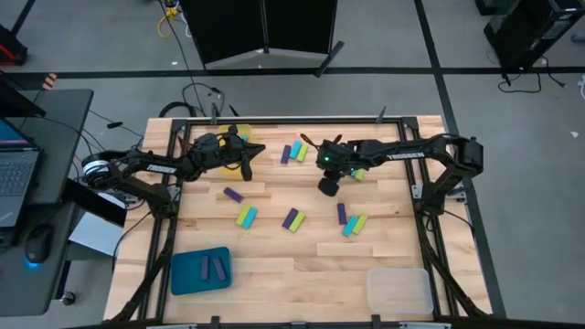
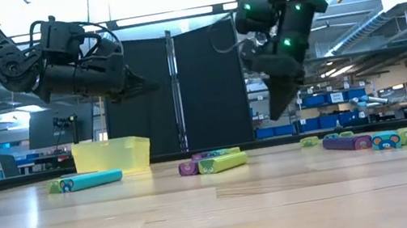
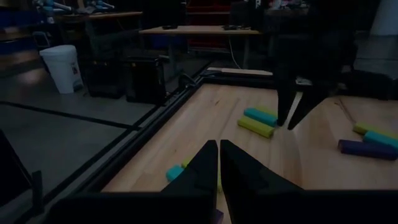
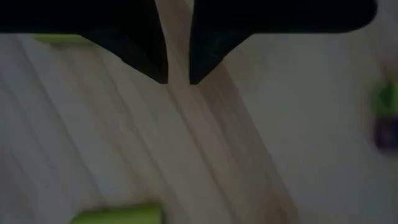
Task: Sort blocks
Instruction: Put the green block into the transparent bin
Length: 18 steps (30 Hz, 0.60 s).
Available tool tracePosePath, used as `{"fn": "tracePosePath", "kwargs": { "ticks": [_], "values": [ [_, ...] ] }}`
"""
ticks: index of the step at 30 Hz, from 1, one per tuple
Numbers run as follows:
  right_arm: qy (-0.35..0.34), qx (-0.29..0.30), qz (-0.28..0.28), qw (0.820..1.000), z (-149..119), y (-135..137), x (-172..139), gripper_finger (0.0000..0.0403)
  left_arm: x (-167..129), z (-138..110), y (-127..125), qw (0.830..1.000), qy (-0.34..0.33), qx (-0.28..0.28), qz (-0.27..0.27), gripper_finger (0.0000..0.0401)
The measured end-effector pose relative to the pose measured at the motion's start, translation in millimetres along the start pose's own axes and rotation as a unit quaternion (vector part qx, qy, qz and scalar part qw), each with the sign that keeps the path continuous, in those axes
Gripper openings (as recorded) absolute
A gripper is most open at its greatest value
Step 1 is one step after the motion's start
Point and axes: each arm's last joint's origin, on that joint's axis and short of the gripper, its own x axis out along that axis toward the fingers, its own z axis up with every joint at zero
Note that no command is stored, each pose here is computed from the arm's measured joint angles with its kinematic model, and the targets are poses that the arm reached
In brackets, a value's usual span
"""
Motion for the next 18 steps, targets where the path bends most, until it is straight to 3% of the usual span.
{"fn": "tracePosePath", "kwargs": {
  "ticks": [7,10,18],
  "values": [
    [-0.043,0.142,-0.101,0.984,6.5,-12.4,-2.6,0.0136,0.0,-0.8,0.0,1.0,0.004,-0.001,0.0,0.0025],
    [-0.05,0.198,-0.111,0.973,7.3,-18.9,-2.2,0.0154,0.0,-1.3,-0.1,1.0,0.006,-0.001,0.0,0.0025],
    [-0.024,0.246,-0.127,0.961,-5.2,-22.8,3.4,0.0178,0.0,-2.2,-0.1,1.0,0.011,-0.002,0.0,0.0025]
  ]
}}
